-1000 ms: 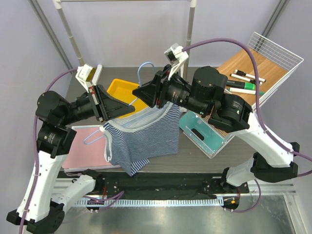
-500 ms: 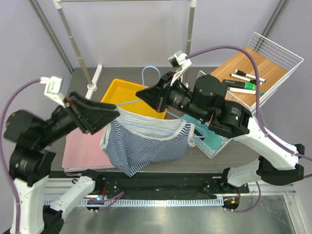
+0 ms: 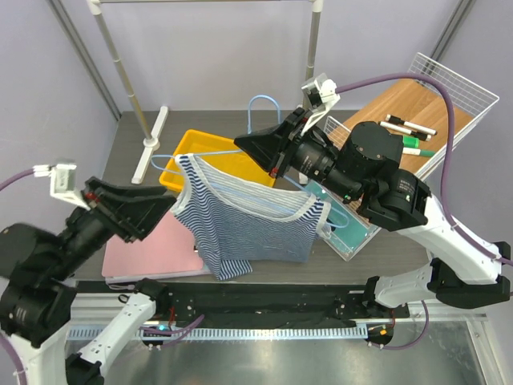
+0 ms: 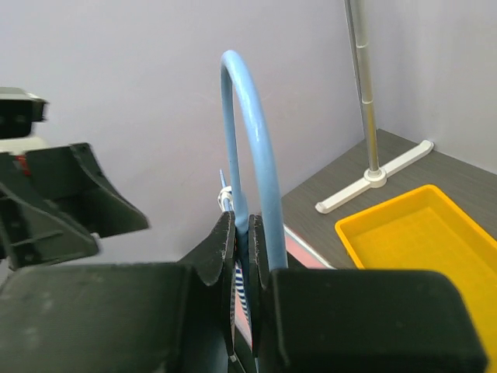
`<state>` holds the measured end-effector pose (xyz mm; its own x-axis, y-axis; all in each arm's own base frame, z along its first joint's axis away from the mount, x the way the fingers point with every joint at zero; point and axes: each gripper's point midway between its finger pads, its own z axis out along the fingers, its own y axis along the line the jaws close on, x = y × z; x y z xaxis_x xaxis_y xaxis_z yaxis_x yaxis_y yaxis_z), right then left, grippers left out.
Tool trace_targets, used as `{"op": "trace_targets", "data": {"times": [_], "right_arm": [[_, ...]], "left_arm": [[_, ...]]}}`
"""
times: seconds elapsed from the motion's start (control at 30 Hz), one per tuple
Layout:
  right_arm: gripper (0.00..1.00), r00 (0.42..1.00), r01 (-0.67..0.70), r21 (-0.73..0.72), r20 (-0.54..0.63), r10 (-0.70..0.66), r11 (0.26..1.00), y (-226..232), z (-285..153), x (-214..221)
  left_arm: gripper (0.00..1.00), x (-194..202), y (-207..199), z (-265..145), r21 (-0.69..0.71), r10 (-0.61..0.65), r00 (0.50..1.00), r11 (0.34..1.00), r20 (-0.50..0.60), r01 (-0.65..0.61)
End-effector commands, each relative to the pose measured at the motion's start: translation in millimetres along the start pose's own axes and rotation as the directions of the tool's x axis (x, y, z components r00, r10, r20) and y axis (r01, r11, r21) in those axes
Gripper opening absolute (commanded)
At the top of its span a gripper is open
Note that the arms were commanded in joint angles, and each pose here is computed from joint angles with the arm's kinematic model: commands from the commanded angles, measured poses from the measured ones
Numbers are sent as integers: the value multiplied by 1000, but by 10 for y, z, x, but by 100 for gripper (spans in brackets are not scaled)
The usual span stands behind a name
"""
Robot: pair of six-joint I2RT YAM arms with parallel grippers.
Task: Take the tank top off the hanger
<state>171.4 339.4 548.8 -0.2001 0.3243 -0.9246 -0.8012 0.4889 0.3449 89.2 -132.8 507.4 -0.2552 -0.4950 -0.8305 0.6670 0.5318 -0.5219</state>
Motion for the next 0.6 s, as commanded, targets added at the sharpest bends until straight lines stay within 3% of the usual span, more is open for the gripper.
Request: {"op": "trace_targets", "data": {"times": [0.0,0.33,0.57], "right_arm": [[1,987,-28,-52,156,36,998,143,-118,-508],[1,986,-20,-22,164,24,1000,93,-89,-518],[1,987,-18,-22,161,21,1000,97,-63,-508]], "left_arm": [[53,126,277,277,-62,-28,998,998,-63,24],[48,98,773,515,-271,-8,996,962,-93,-17],[43,143,746,683,-215,-29,993,977,-116,3]]}}
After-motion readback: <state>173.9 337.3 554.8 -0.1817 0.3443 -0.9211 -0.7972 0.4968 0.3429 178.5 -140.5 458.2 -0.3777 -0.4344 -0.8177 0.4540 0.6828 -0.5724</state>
